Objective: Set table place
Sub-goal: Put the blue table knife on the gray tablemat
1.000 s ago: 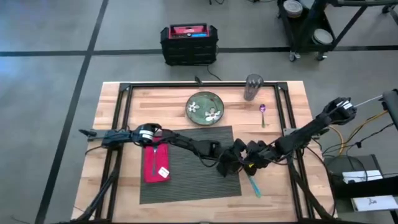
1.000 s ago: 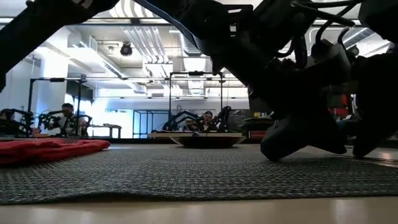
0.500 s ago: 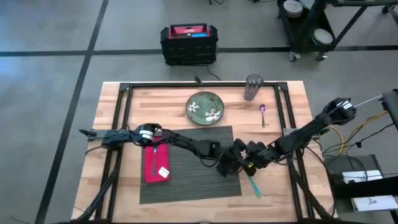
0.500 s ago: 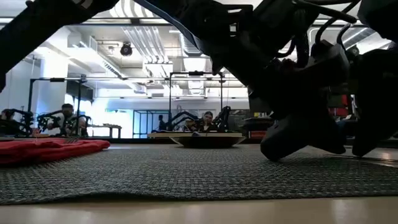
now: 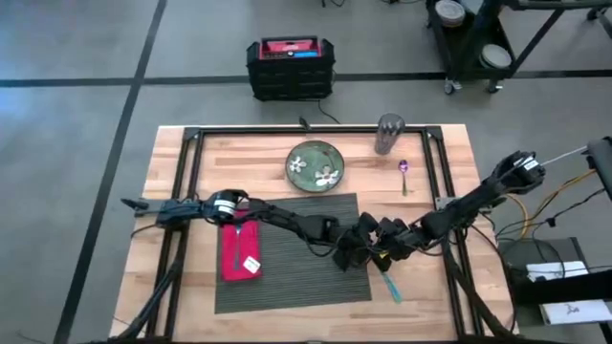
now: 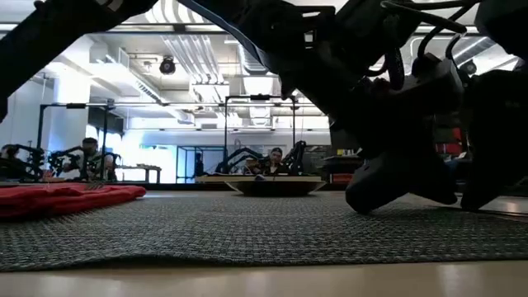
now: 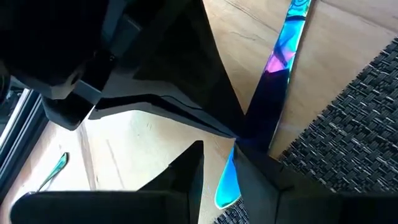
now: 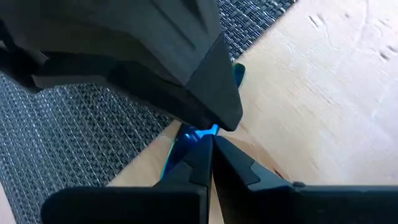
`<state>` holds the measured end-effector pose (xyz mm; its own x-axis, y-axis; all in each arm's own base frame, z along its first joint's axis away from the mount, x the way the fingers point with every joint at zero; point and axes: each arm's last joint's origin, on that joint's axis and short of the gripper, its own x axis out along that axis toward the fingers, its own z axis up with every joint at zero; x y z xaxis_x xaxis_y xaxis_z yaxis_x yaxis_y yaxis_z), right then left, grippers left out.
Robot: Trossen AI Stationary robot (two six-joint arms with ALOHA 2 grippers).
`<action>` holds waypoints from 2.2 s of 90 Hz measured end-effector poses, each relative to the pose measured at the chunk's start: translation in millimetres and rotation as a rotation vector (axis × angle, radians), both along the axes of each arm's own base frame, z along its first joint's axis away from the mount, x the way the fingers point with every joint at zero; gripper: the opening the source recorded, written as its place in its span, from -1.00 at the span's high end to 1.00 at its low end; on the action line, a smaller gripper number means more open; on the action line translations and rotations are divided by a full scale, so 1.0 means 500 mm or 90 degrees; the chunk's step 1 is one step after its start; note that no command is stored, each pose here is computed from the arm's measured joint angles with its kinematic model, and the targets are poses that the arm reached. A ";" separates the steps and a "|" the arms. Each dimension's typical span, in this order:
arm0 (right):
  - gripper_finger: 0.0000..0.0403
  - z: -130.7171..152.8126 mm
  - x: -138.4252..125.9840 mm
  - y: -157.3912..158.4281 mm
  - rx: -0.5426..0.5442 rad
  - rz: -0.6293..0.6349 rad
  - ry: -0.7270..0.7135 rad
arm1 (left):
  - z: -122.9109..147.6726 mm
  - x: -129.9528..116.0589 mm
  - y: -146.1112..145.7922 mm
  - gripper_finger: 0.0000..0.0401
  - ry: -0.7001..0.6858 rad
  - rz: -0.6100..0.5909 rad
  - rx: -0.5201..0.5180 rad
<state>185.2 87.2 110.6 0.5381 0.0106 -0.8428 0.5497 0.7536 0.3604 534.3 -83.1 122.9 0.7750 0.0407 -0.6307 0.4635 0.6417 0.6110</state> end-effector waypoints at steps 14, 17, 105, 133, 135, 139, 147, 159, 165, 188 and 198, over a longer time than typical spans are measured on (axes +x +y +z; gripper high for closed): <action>1.00 -0.002 -0.002 -0.001 -0.006 0.007 0.009 | 0.014 -0.010 -0.011 0.62 0.019 0.006 0.024; 1.00 -0.002 -0.002 -0.001 -0.007 0.007 0.009 | 0.018 -0.014 -0.016 0.62 0.026 0.001 0.026; 1.00 0.001 0.003 0.003 0.003 0.015 -0.016 | -0.048 -0.012 -0.011 0.62 0.074 -0.081 0.075; 1.00 0.000 0.007 0.004 0.008 0.010 -0.031 | -0.060 -0.010 -0.006 0.62 0.075 -0.083 0.081; 1.00 0.000 0.007 0.004 0.009 0.009 -0.034 | -0.060 -0.009 -0.006 0.62 0.075 -0.083 0.081; 1.00 0.000 0.007 0.004 0.010 0.009 -0.038 | -0.060 -0.009 -0.006 0.62 0.074 -0.083 0.081; 1.00 -0.001 0.008 0.004 0.012 0.006 -0.050 | -0.060 -0.009 -0.005 0.62 0.074 -0.082 0.081; 1.00 -0.003 0.007 0.003 0.016 0.003 -0.070 | -0.060 -0.009 -0.005 0.62 0.073 -0.082 0.080; 1.00 -0.005 0.007 0.003 0.023 0.002 -0.089 | -0.060 -0.009 -0.005 0.62 0.072 -0.080 0.079; 1.00 -0.013 0.000 -0.003 0.031 -0.009 -0.126 | -0.057 -0.005 -0.005 0.62 0.059 -0.072 0.062; 1.00 -0.008 -0.003 -0.004 0.027 0.002 -0.128 | -0.056 -0.005 -0.005 0.62 0.058 -0.071 0.062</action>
<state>183.8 85.1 106.4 0.6958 0.0459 -0.7168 0.4610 0.7367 0.4947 531.7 -85.7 94.9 0.7175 0.0213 -0.6962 0.5855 0.5230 0.6194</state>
